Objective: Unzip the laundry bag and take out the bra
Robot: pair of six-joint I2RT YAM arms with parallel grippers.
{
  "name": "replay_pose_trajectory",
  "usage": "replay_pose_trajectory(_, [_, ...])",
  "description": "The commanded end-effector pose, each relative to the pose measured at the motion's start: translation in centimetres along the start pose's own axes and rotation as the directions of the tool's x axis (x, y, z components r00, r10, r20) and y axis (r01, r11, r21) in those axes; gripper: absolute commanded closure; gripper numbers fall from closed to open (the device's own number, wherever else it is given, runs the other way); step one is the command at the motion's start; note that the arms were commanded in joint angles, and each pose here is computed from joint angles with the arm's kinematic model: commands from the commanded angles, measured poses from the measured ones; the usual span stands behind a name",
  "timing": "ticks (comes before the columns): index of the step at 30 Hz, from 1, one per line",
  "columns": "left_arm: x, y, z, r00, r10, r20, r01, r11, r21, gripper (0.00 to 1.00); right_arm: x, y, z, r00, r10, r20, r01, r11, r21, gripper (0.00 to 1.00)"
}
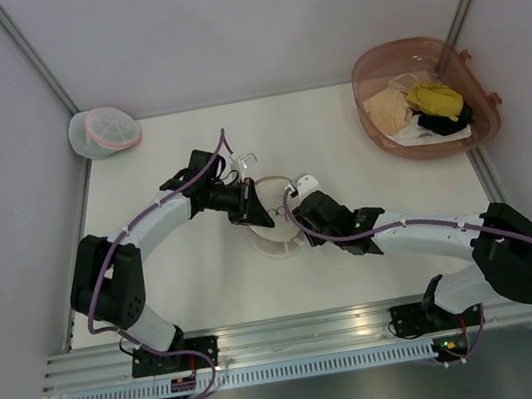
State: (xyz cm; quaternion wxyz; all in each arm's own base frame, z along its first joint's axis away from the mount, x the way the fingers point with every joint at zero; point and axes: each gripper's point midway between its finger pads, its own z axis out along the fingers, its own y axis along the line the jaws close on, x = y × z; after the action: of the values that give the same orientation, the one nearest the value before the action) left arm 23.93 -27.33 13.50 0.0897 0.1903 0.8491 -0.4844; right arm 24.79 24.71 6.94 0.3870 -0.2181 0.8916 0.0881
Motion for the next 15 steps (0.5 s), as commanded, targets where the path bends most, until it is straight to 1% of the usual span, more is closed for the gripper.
replay_pose_trajectory(1, [-1.2,-1.3,-0.6,0.996,0.080,0.028,-0.081,0.996,0.029,0.98,-2.8,0.8,-1.0,0.991,0.034,0.127,-0.028,0.998,-0.054,0.65])
replay_pose_trajectory(3, [-1.2,-1.3,-0.6,0.996,0.081,0.030,-0.082,0.996,0.028,0.98,-3.1,1.3,-1.4,0.988,0.043,0.147,-0.029,0.995,-0.092,0.70])
replay_pose_trajectory(4, [-1.2,-1.2,-0.5,0.996,0.079,0.028,-0.080,0.996,0.028,0.98,-3.1,1.5,-1.5,0.987,0.047,0.152,-0.031,0.994,-0.105,0.78])
replay_pose_trajectory(7, [-1.2,-1.2,-0.6,0.997,0.078,0.029,-0.079,0.996,0.028,0.98,-3.1,1.8,-1.7,0.987,0.050,0.153,-0.030,0.991,-0.128,0.92])
replay_pose_trajectory(8, [-1.2,-1.2,-0.6,0.996,0.080,0.030,-0.080,0.996,0.028,0.98,-3.2,2.0,-1.8,0.987,0.050,0.153,-0.029,0.990,-0.138,0.92])
replay_pose_trajectory(9, [-1.3,-1.2,-0.5,0.997,0.077,0.029,-0.078,0.997,0.026,0.98,-3.0,2.3,-1.8,0.988,0.048,0.146,-0.025,0.988,-0.154,0.91])
replay_pose_trajectory(11, [-1.2,-1.3,-0.5,0.996,0.079,0.028,-0.080,0.996,0.029,0.98,-2.9,2.4,-2.0,0.989,0.050,0.139,-0.027,0.986,-0.165,0.80])
replay_pose_trajectory(12, [-1.3,-1.3,-0.6,0.996,0.079,0.030,-0.080,0.996,0.028,0.98,-2.7,2.6,-2.1,0.990,0.045,0.130,-0.021,0.984,-0.179,0.69])
replay_pose_trajectory(14, [-1.3,-1.3,-0.7,0.996,0.081,0.034,-0.082,0.996,0.028,0.98,-2.5,2.8,-2.3,0.991,0.040,0.127,-0.015,0.982,-0.190,0.59])
replay_pose_trajectory(15, [-1.3,-1.3,-0.7,0.996,0.081,0.034,-0.082,0.996,0.028,0.98,-2.3,2.7,-2.3,0.992,0.035,0.120,-0.012,0.981,-0.192,0.57])
